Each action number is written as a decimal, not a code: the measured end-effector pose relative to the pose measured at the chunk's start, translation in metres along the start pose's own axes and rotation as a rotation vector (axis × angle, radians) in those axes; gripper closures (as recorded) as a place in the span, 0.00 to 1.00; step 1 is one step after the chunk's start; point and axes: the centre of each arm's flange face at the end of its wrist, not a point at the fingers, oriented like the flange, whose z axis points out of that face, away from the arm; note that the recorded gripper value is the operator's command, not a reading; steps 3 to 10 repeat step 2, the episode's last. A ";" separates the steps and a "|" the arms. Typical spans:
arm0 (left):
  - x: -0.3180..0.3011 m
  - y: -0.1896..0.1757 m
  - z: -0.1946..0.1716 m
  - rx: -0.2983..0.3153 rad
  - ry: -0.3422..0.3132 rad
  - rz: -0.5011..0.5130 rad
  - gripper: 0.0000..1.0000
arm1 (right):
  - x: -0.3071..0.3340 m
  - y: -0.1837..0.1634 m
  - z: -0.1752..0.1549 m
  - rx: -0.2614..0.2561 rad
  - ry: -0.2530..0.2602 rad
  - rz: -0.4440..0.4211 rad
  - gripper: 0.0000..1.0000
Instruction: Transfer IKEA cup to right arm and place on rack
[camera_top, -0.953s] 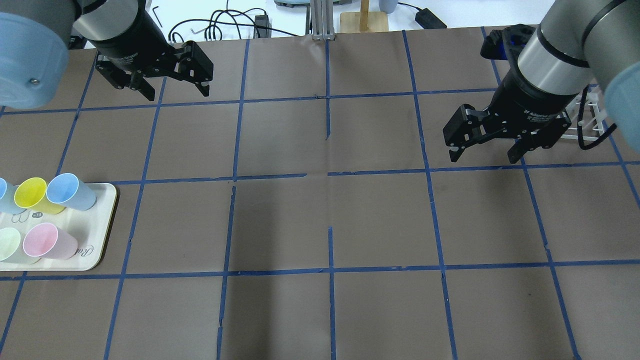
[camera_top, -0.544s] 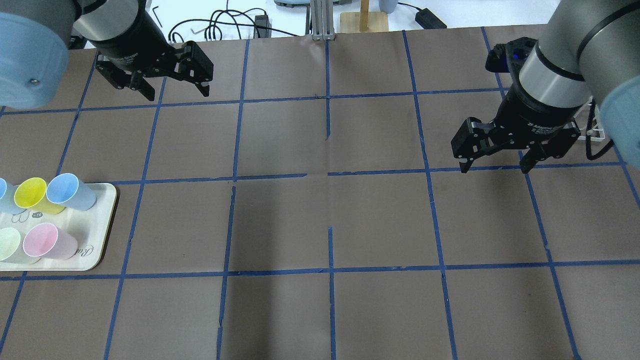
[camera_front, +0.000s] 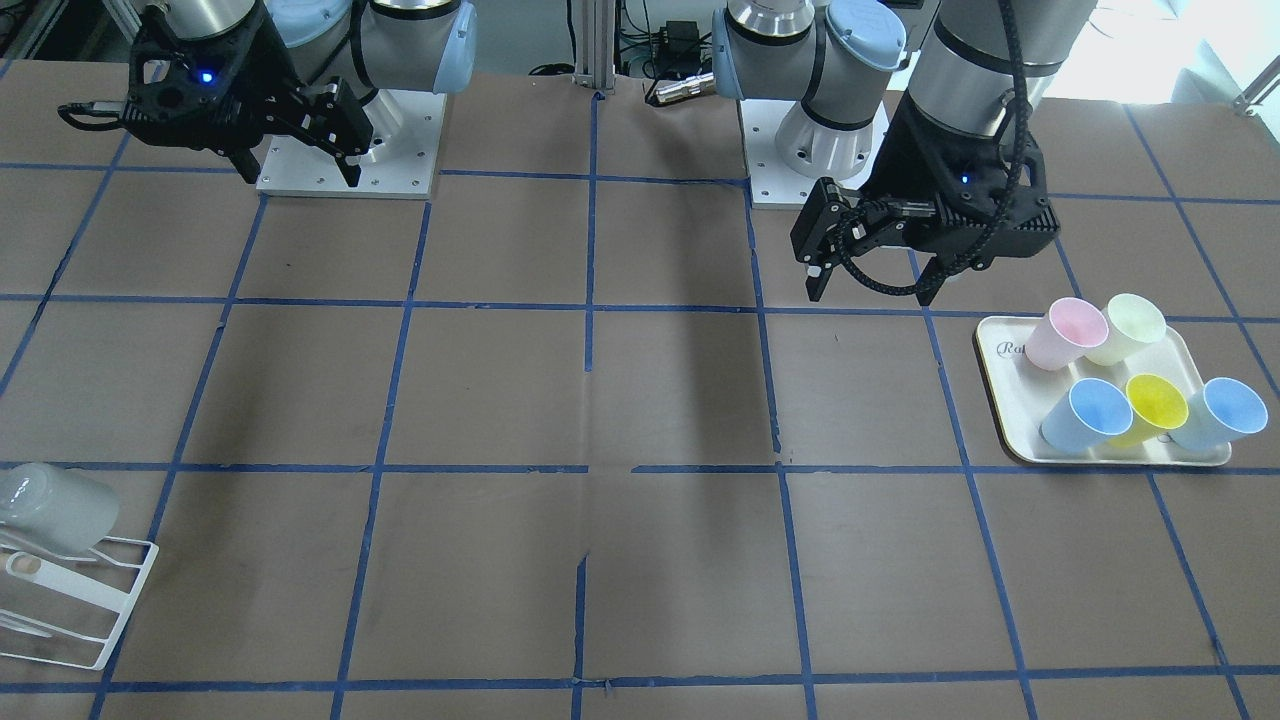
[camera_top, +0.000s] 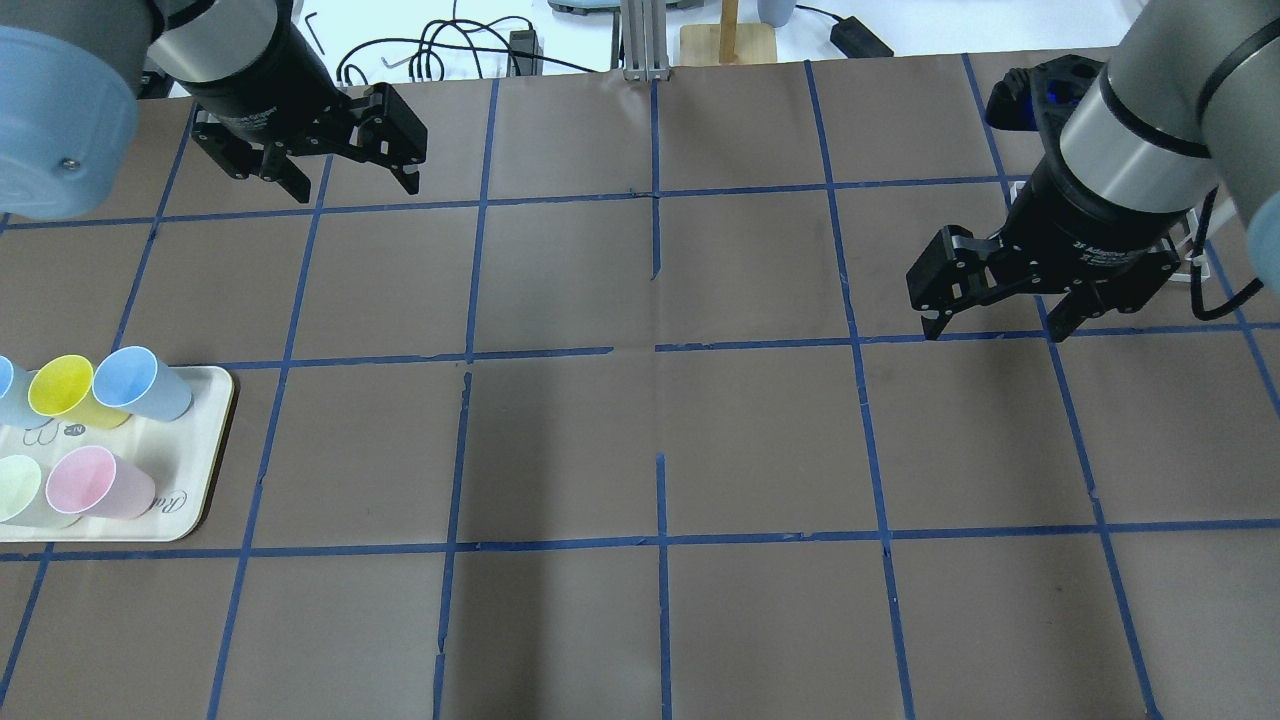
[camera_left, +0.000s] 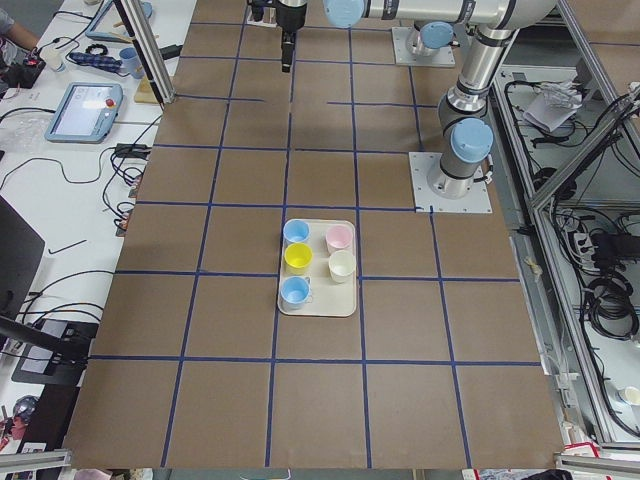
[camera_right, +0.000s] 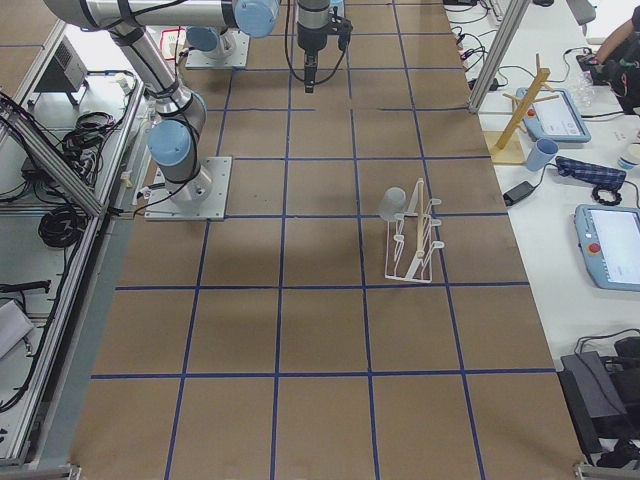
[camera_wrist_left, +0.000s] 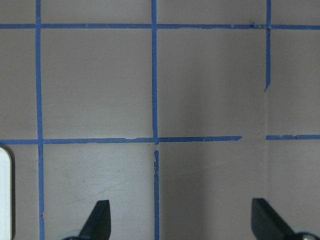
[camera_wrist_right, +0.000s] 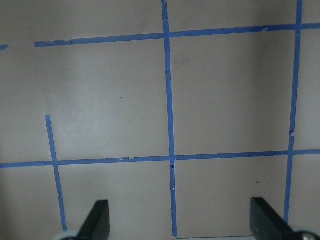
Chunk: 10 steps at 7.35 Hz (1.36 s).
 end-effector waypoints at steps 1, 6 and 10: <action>0.000 0.000 0.000 0.000 0.000 0.000 0.00 | 0.000 0.000 0.000 -0.001 0.003 0.001 0.00; 0.000 0.000 0.000 0.000 0.000 0.000 0.00 | 0.001 0.000 0.000 -0.001 0.009 0.001 0.00; 0.000 0.000 0.000 0.000 0.000 0.000 0.00 | 0.001 0.000 0.000 -0.001 0.009 0.001 0.00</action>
